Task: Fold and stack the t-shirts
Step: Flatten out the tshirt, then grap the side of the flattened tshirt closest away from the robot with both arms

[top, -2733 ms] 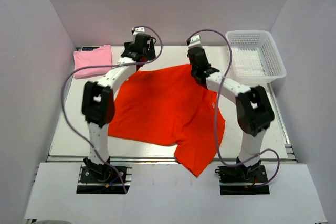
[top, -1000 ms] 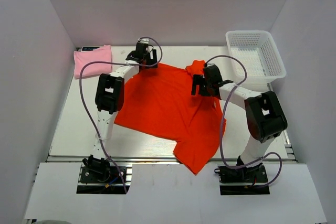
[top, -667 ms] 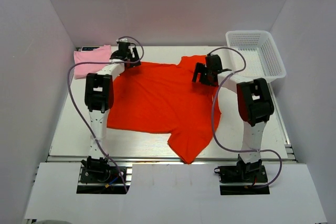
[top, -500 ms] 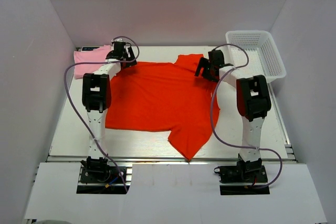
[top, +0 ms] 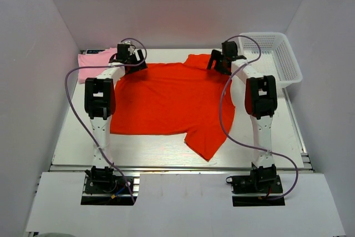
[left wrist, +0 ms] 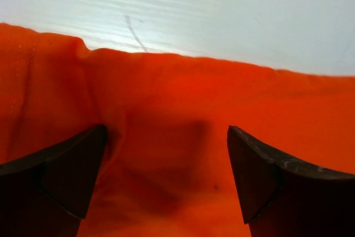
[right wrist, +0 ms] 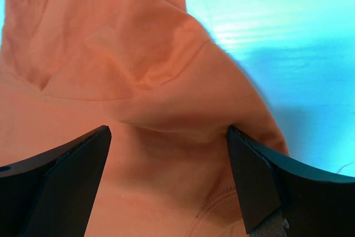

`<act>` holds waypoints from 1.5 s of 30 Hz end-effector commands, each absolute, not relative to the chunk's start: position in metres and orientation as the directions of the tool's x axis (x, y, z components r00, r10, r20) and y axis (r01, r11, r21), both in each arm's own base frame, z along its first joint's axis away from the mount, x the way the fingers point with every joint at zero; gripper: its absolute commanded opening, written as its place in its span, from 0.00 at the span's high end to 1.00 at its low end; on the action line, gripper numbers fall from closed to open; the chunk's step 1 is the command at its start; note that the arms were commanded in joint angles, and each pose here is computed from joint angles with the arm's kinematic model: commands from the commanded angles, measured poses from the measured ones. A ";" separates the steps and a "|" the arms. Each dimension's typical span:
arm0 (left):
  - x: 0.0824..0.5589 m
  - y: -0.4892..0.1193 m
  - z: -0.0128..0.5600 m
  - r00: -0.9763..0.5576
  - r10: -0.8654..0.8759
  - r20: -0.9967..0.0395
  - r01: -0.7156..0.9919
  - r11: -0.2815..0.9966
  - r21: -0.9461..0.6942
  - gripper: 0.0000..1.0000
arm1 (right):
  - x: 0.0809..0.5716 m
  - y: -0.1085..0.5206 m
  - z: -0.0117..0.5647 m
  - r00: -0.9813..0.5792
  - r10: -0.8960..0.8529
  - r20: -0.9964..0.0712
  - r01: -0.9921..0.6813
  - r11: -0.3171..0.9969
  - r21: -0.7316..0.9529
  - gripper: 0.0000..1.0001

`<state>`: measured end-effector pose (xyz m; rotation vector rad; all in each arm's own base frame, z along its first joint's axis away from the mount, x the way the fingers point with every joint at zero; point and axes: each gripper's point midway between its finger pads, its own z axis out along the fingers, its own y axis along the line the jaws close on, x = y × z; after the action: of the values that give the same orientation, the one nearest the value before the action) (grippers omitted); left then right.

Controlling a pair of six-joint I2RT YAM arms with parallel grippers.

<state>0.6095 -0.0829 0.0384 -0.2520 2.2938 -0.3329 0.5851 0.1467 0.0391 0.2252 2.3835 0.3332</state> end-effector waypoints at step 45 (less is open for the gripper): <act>0.230 0.018 0.016 -0.531 -0.709 -0.465 -0.760 0.641 -0.110 0.29 | 0.139 0.236 0.040 -0.616 -0.598 -0.513 -0.720 0.691 0.060 0.18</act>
<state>0.2241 0.0148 0.0150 -1.1223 2.4255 0.1575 0.1352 0.2390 0.0403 -1.0371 2.4576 0.4193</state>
